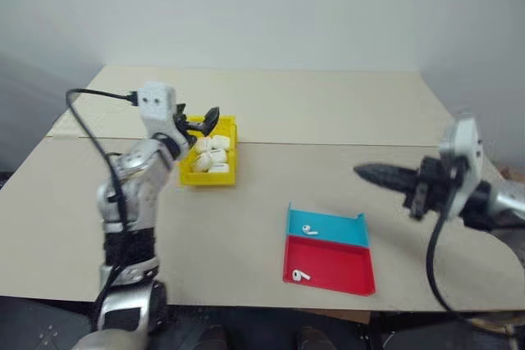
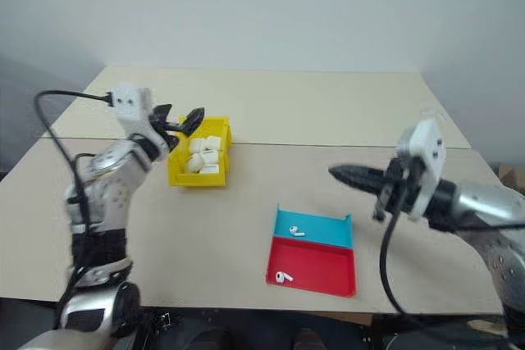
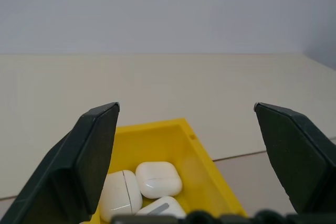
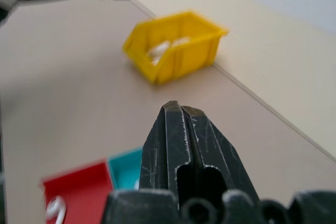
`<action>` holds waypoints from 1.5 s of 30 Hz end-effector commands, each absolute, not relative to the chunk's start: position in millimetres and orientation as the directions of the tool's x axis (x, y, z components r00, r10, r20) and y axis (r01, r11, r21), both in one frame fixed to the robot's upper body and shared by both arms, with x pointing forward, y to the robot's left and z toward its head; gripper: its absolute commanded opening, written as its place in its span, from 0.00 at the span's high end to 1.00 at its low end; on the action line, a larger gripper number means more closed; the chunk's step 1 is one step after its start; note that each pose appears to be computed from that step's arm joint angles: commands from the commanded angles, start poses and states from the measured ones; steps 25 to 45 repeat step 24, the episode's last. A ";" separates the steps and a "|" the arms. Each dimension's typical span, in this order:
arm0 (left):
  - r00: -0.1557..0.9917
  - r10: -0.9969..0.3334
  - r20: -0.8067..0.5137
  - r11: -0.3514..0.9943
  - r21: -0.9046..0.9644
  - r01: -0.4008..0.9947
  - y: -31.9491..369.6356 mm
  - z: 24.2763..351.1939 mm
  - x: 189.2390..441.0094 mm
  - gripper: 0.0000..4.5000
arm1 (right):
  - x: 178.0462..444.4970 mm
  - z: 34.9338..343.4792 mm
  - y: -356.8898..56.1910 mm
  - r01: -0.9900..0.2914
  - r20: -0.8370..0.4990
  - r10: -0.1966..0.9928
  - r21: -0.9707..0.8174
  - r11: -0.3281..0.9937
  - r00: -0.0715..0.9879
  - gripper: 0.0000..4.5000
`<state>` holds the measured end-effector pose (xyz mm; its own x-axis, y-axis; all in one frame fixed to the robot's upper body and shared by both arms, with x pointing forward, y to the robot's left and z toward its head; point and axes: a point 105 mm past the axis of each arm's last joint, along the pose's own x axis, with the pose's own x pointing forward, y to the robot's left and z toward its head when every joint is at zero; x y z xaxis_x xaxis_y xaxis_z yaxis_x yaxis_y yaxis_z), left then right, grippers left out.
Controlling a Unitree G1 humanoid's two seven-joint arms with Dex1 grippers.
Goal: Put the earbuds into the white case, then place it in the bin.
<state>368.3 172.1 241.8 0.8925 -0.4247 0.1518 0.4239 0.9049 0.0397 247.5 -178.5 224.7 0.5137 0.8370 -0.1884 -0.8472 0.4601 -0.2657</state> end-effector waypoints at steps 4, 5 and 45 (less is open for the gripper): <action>0.679 -0.728 0.094 0.681 0.215 0.700 177.8 242.6 297.6 0.01 | 232.1 224.2 -221.9 -0.834 -0.368 0.772 -0.414 0.364 0.519 1.00; 0.668 -0.742 0.057 0.661 0.230 0.715 185.1 239.7 290.3 0.01 | 229.1 223.8 -229.8 -0.837 -0.390 0.761 -0.413 0.360 0.519 1.00; 0.623 -0.741 -0.252 0.562 0.275 0.780 253.8 222.1 216.6 0.01 | 213.5 217.0 -282.4 -0.814 -0.454 0.684 -0.424 0.397 0.571 1.00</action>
